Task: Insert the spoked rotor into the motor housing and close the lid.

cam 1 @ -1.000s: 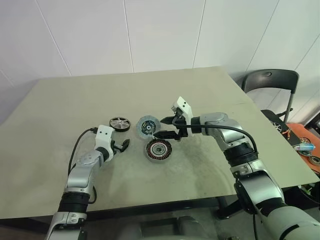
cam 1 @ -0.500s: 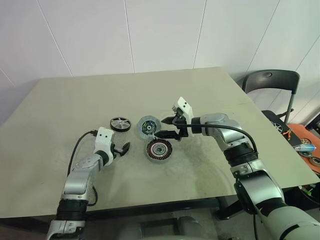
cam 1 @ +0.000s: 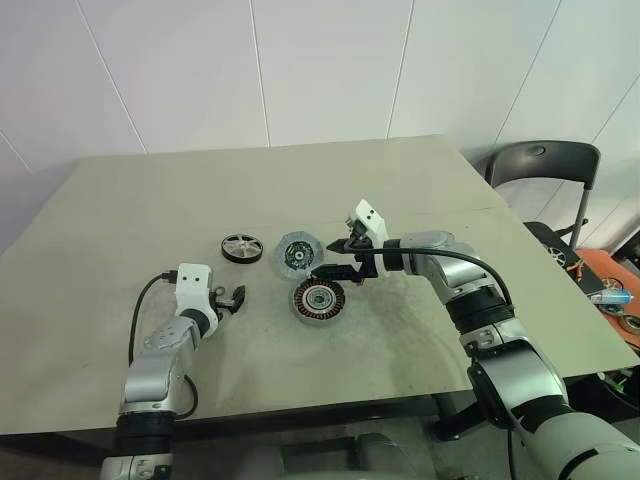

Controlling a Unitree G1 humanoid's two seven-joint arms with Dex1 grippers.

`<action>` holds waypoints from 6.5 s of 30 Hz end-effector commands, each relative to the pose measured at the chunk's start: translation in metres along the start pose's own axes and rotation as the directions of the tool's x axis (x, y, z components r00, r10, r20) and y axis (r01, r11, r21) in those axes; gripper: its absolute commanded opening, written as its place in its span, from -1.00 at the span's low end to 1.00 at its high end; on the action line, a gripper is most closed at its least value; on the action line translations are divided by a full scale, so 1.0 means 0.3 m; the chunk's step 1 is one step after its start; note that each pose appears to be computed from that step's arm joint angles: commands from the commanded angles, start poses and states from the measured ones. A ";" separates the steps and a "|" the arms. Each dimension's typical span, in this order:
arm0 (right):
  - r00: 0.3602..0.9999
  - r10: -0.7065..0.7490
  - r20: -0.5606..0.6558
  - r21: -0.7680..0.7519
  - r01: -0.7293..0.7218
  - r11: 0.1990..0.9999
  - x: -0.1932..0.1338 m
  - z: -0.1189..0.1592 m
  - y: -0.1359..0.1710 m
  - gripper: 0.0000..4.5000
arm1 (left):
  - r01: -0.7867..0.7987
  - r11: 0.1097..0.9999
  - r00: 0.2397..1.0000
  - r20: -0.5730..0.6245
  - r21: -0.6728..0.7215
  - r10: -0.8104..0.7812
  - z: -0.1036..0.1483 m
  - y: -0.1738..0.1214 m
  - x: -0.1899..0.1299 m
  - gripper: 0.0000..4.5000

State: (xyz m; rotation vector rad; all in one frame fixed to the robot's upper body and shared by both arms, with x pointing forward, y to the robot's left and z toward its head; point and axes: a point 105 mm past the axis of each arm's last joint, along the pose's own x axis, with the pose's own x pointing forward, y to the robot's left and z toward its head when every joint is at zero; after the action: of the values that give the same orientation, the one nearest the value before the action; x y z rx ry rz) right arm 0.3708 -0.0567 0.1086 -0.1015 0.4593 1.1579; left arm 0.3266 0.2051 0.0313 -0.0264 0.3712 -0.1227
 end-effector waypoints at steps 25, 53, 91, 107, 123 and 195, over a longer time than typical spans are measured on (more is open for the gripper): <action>0.996 -0.068 0.060 -0.008 0.069 0.998 -0.009 0.043 -0.030 1.00 | 0.165 0.986 0.986 0.032 0.035 -0.166 0.003 -0.082 -0.010 -0.70; 0.990 0.086 0.108 -0.025 -0.084 0.996 -0.134 -0.029 0.028 1.00 | 0.768 0.570 0.600 -0.017 0.293 -0.800 0.112 -0.429 0.019 -0.70; 0.984 0.031 0.176 0.091 -0.048 0.995 -0.064 -0.030 0.031 1.00 | 0.618 0.742 0.739 0.129 0.260 -0.661 0.164 -0.356 0.079 0.60; 0.956 0.163 0.243 0.102 -0.193 0.976 0.111 0.031 0.146 0.27 | 0.478 0.848 0.833 0.186 0.228 -0.520 0.179 -0.221 0.039 0.62; 0.997 -0.026 0.077 0.198 0.010 0.980 0.156 -0.065 0.047 -0.49 | 0.491 0.841 0.826 0.184 0.227 -0.532 0.169 -0.231 0.039 0.62; 0.972 0.225 0.070 -0.108 -0.217 0.970 0.021 0.058 0.172 -0.49 | 0.528 0.815 0.821 0.103 0.238 -0.562 0.104 -0.275 0.026 0.62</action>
State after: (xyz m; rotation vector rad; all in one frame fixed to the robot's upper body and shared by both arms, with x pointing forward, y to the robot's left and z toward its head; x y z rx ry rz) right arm 0.3338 -0.0321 0.1200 -0.0479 0.3799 1.3737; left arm 0.3340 0.1306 0.0472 0.0319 0.2170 -0.7016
